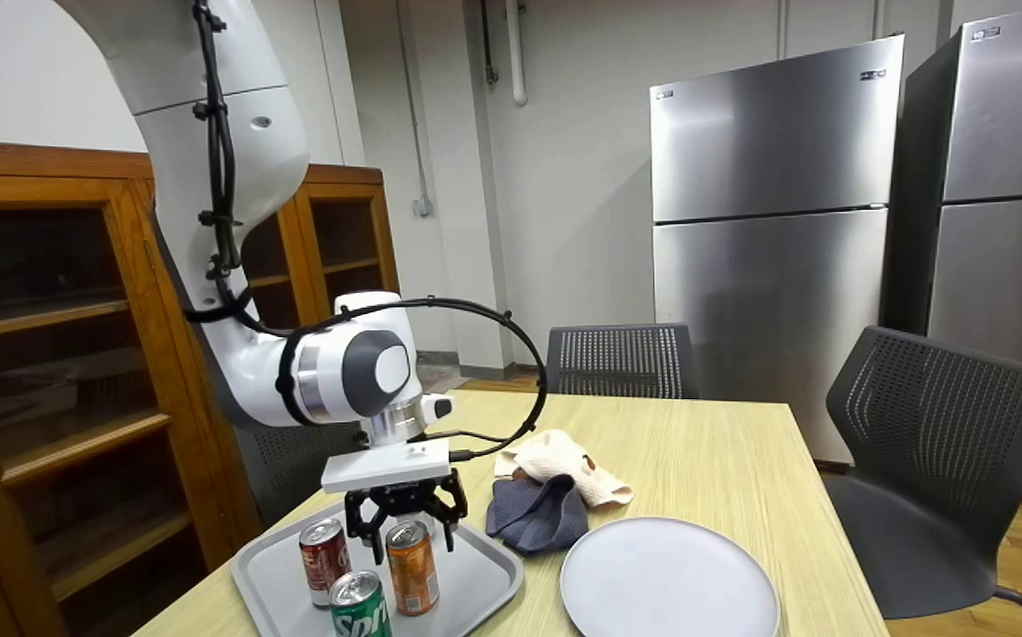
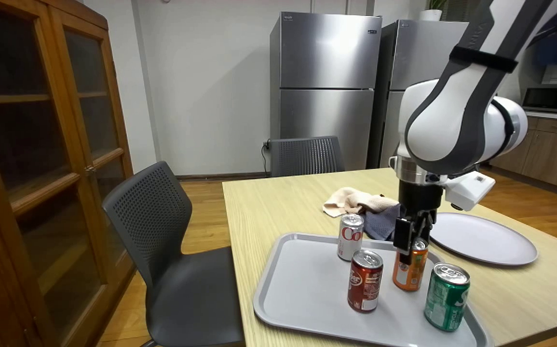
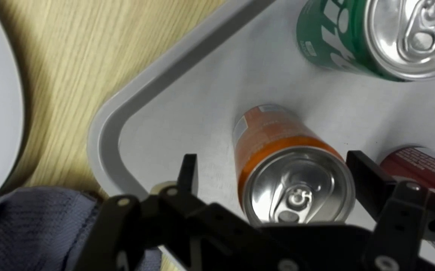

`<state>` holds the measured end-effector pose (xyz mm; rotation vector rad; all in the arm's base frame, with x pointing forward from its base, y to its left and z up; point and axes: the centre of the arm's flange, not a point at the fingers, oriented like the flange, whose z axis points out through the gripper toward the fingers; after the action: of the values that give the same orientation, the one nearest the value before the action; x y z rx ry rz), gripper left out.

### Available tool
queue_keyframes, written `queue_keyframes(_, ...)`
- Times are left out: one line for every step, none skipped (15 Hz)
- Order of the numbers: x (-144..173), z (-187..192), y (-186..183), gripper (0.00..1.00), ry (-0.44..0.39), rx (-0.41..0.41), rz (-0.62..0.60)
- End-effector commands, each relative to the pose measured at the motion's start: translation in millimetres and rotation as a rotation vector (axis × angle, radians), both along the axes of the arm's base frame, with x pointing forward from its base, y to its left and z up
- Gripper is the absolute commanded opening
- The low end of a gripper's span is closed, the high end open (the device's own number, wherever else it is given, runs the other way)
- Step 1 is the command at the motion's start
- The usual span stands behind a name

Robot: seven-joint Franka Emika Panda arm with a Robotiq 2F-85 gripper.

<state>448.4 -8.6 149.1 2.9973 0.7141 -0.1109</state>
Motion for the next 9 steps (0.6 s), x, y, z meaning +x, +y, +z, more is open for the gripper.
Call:
queue_keyframes(-7.0,2.7,4.8,1.0,-0.024,-0.017,0.002)
queue_keyframes(-6.6,3.1,4.8,0.75,-0.026,-0.015,0.003)
queue_keyframes(-5.8,3.3,4.8,0.72,-0.029,-0.015,0.003)
queue_keyframes(-5.0,3.5,4.7,0.66,-0.029,-0.013,0.002)
queue_keyframes(-4.4,3.6,4.1,0.56,-0.031,-0.013,-0.001)
queue_keyframes(-3.9,4.0,3.4,0.49,-0.032,-0.013,-0.003)
queue_keyframes(-3.2,4.9,2.7,0.42,-0.034,-0.012,-0.005)
queue_keyframes(-2.5,8.4,1.7,0.38,-0.034,-0.01,-0.001)
queue_keyframes(0.2,18.1,-0.9,0.38,-0.036,0.009,-0.004)
